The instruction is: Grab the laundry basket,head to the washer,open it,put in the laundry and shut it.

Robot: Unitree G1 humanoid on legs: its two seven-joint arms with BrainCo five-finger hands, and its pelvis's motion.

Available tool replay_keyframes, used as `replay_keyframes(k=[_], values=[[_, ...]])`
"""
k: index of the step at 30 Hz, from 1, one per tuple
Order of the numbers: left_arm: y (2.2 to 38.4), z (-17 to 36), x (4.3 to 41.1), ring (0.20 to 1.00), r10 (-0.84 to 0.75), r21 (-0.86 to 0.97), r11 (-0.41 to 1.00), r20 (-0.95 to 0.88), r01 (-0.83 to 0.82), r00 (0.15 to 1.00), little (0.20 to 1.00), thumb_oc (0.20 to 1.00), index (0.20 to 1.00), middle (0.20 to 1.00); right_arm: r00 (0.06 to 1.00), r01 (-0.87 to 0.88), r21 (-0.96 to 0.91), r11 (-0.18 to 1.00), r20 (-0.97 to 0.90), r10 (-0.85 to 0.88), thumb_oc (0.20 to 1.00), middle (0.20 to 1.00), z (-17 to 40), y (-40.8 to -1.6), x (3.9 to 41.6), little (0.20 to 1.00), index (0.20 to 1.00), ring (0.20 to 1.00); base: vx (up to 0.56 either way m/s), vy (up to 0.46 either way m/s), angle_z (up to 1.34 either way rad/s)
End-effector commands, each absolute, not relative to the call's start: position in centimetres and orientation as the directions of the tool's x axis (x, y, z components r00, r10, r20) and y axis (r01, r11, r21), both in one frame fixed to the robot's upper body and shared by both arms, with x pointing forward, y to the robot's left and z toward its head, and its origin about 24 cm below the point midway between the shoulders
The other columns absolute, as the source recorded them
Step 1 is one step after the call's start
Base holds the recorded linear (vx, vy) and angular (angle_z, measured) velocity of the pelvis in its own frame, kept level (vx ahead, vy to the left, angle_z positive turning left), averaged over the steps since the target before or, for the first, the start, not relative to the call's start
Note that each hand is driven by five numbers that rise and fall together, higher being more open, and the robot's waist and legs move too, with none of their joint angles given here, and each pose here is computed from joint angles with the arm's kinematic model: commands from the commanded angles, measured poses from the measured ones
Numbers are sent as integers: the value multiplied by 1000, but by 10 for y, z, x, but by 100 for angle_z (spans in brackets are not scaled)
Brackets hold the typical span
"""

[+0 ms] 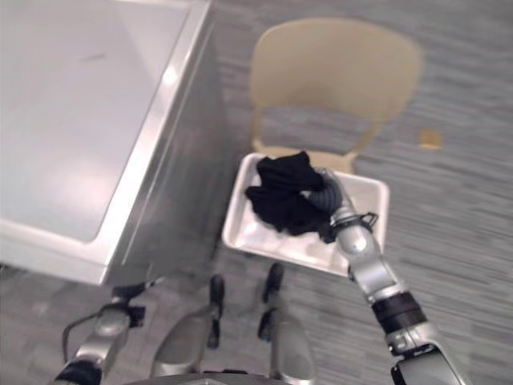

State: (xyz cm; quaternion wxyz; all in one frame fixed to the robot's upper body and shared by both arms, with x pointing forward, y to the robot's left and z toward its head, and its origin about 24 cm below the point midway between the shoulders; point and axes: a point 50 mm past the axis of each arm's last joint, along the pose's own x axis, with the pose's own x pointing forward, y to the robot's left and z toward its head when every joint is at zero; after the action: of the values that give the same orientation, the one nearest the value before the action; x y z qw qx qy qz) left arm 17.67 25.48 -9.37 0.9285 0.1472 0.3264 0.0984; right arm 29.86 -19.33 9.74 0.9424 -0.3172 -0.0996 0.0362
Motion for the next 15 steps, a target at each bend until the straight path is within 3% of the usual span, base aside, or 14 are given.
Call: replay_keyframes(k=[1, 7, 15], values=[[248, -91, 181, 1000, 218, 371, 928, -563, 9, 797, 1000, 1000, 1000, 1000, 939, -55, -543, 838, 258, 229, 200, 200, 116, -185, 291, 200, 200, 200, -30, 41, -13], [250, -76, 189, 1000, 204, 381, 925, -501, 3, 841, 1000, 1000, 1000, 1000, 921, -103, -450, 887, 295, 256, 200, 200, 116, -179, 269, 200, 200, 200, -164, -120, 46], [229, -52, 208, 1000, 145, 281, 959, -383, -34, 912, 1000, 1000, 1000, 1000, 919, -142, -355, 924, 299, 256, 200, 200, 116, -165, 282, 200, 200, 200, -353, -205, 41]])
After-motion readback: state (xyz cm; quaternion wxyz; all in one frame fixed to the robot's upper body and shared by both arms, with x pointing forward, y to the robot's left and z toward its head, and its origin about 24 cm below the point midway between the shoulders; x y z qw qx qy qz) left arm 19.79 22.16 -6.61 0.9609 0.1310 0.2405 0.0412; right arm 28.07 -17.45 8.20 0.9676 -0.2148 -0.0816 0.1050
